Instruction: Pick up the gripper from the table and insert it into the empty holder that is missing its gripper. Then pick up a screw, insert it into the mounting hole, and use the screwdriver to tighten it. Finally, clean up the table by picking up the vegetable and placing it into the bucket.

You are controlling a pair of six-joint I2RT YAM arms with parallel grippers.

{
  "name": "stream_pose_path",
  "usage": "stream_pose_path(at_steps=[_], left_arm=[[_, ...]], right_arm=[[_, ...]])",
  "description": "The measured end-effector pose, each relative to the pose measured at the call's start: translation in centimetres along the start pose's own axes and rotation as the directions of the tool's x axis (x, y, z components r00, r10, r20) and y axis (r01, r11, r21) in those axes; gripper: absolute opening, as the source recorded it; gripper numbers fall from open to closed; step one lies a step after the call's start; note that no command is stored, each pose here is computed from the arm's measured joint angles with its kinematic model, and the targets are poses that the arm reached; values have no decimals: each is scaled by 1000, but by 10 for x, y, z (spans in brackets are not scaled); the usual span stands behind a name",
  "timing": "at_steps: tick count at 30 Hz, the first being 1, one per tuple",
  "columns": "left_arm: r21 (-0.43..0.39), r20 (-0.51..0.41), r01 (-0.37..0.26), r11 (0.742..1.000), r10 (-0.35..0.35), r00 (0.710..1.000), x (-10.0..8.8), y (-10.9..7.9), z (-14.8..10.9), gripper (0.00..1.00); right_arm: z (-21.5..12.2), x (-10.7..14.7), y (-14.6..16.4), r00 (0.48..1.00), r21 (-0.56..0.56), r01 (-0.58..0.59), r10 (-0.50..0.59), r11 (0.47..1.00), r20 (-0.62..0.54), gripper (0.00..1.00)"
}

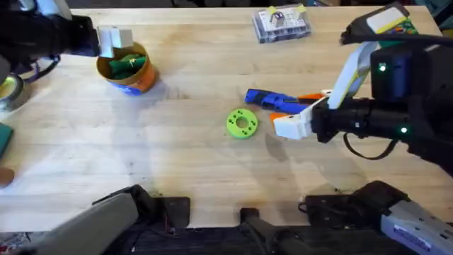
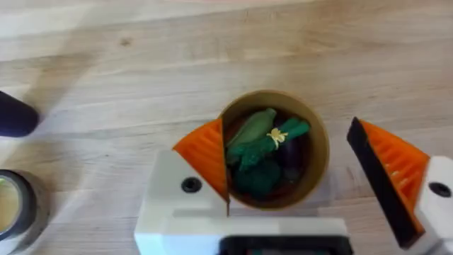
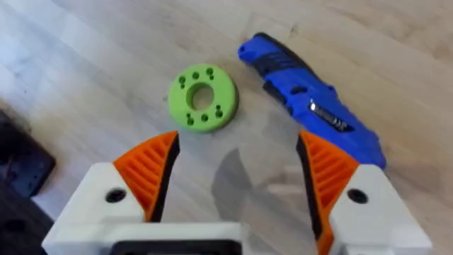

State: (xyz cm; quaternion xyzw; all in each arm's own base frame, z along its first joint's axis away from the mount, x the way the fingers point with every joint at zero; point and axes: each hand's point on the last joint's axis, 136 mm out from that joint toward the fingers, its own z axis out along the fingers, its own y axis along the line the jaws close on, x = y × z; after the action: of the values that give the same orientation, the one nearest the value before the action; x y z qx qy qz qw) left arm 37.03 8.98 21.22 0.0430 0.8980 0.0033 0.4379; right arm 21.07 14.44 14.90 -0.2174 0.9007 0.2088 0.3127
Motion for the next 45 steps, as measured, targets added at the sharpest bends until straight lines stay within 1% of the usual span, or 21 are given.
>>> stream_pose_path(at_steps=[2,3,5,7,9,12,15,17,21,26,45], left_arm=[[-15,48,-15,1000,16,999,-12,-4,-20,986],[-23,73,-23,999,25,997,-17,-6,-32,986],[-31,107,-34,999,37,994,-22,-14,-57,986],[-35,133,-43,998,48,990,-24,-22,-78,986],[-24,124,-40,999,43,991,-18,-31,-93,986],[21,92,-27,999,25,995,-2,-49,-111,986],[76,65,-11,997,6,998,12,-66,-124,986],[107,52,-3,994,-3,999,20,-75,-131,986],[147,52,-12,989,4,999,26,-90,-141,986],[206,31,-29,978,23,999,33,-108,-146,986],[206,31,-29,978,23,999,33,-108,-146,986]], right_arm=[[-7,-1,1,1000,3,-7,7,1000,-11,981],[-12,-5,1,1000,6,-9,9,1000,-6,981],[-27,-18,4,1000,12,-12,11,1000,13,981],[-44,-36,7,998,17,-3,2,1000,55,981],[-60,-48,11,997,21,10,-12,1000,77,981],[-82,-58,14,995,36,19,-22,999,96,981],[-94,-57,11,996,66,2,-8,998,87,981],[-95,-54,7,997,81,-14,8,997,79,981],[-96,-52,1,997,100,-47,40,994,74,981],[-95,-51,1,996,100,-69,63,993,70,981],[-95,-51,1,996,100,-69,63,993,70,981]])
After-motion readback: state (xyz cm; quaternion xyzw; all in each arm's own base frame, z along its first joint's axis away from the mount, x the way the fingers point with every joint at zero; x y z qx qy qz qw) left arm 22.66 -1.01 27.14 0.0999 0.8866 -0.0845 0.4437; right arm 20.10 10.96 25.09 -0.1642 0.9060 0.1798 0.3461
